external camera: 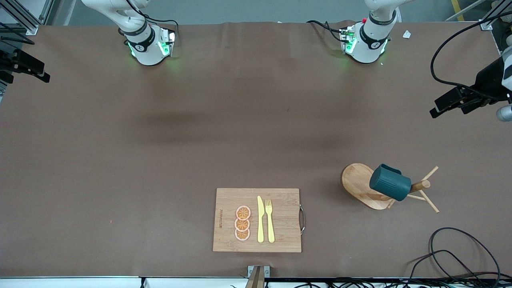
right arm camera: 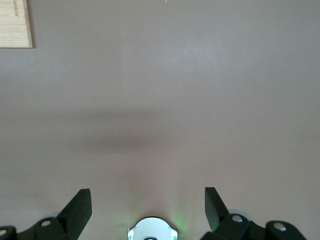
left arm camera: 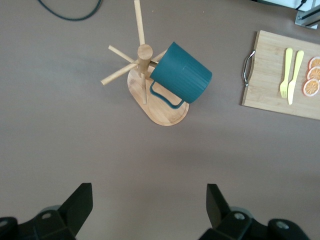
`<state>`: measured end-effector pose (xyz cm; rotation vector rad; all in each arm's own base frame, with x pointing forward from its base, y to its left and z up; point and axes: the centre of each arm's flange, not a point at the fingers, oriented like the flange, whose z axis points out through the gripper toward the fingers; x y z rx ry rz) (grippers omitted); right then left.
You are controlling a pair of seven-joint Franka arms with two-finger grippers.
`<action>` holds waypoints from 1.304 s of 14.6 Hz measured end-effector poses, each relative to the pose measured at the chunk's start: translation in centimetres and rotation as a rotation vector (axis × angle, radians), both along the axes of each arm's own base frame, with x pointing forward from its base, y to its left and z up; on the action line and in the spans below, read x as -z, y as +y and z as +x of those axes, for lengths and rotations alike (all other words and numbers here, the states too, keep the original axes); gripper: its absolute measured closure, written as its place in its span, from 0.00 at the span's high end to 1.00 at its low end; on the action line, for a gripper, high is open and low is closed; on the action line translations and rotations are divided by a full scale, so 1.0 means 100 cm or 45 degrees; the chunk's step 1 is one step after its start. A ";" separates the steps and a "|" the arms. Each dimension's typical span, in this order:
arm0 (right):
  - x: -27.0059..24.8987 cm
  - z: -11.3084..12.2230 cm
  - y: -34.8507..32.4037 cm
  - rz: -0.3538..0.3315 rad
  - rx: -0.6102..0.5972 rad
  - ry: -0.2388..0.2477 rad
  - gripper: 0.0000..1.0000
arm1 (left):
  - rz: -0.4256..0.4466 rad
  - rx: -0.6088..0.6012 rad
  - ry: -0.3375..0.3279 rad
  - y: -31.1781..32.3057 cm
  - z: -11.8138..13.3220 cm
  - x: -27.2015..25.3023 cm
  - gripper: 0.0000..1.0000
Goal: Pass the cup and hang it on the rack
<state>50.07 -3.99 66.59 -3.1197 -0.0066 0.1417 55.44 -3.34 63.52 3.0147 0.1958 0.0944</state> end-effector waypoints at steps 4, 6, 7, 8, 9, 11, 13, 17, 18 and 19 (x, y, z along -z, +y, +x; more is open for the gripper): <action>0.000 0.000 -0.001 0.000 0.002 0.000 1.00 | 0.057 0.069 -0.006 0.014 -0.003 -0.003 1.00; 0.000 0.000 -0.001 0.000 0.002 0.000 1.00 | 0.059 0.078 -0.013 0.010 -0.003 -0.005 1.00; 0.000 0.000 0.000 0.002 0.001 0.000 1.00 | 0.060 0.088 -0.022 0.006 -0.004 -0.009 1.00; 0.000 0.000 0.000 0.007 0.001 0.000 1.00 | 0.061 0.103 -0.033 -0.001 -0.004 -0.013 1.00; 0.000 0.000 0.001 0.012 0.000 -0.001 1.00 | 0.074 0.124 -0.042 -0.010 -0.006 -0.017 1.00; 0.000 0.000 0.001 0.014 0.000 -0.001 1.00 | 0.102 0.143 -0.050 -0.019 -0.009 -0.023 1.00; 0.000 0.000 0.001 0.014 0.000 -0.001 1.00 | 0.109 0.151 -0.052 -0.020 -0.010 -0.025 1.00; 0.000 0.000 0.001 0.014 0.001 0.000 1.00 | 0.147 0.161 -0.053 -0.020 -0.010 -0.025 1.00; 0.000 0.000 0.001 0.014 0.001 0.000 1.00 | 0.148 0.156 -0.053 -0.018 -0.010 -0.025 1.00; 0.000 0.000 0.001 0.014 0.001 0.000 1.00 | 0.148 0.154 -0.052 -0.016 -0.010 -0.025 1.00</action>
